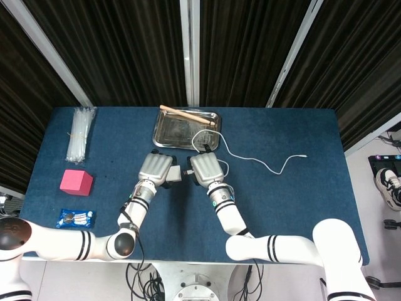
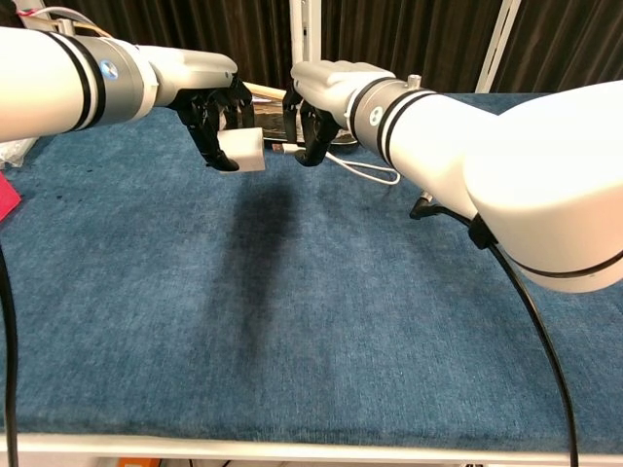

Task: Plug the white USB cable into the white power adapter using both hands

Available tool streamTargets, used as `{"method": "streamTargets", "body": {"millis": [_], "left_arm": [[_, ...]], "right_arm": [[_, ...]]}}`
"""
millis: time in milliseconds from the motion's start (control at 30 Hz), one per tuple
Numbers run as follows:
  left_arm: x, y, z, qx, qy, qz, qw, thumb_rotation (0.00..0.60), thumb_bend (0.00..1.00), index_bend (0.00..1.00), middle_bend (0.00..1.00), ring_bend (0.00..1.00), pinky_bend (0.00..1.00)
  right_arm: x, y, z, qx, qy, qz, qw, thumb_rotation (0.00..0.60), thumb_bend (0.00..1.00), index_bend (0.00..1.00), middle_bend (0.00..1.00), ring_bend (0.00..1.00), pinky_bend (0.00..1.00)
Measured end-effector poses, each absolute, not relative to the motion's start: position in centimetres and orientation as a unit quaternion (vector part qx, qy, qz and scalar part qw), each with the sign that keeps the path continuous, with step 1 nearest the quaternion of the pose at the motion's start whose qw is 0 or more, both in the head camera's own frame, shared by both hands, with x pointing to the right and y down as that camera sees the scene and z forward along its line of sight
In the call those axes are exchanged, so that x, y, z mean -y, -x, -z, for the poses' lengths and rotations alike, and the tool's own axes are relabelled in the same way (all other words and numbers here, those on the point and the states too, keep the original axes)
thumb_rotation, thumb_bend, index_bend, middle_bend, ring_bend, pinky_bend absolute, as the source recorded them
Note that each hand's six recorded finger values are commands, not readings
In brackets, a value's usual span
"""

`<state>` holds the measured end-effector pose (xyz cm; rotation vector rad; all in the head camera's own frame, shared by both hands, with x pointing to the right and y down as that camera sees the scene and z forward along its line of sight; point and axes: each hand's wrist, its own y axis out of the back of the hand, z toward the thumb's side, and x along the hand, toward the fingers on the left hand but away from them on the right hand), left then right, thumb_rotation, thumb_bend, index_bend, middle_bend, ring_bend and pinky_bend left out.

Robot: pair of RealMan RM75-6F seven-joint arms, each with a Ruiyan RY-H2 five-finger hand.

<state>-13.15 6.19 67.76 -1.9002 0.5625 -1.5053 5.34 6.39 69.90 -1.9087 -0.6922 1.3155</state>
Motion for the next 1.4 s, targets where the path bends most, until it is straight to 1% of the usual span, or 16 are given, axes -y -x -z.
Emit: {"method": "streamTargets", "body": {"millis": [867,1400], "left_arm": [[-6.4,12.0,-68.0,-0.2,0.72,0.582,0.322,0.6,0.22,0.44,0.46,0.32,0.17],[-5.6,12.2,-68.2,-0.223,0.719,0.584,0.304,0.6,0.21,0.44,0.46,0.32,0.18]], "right_arm": [[-6.7,-4.5,-70.2,0.27,0.741,-0.505,0.352,0.6,0.39,0.6,0.52,0.35,0.11],[-6.9,-4.8,-70.4,0.287,0.746,-0.502,0.33,0.6,0.39,0.6,0.51,0.35,0.11]]}}
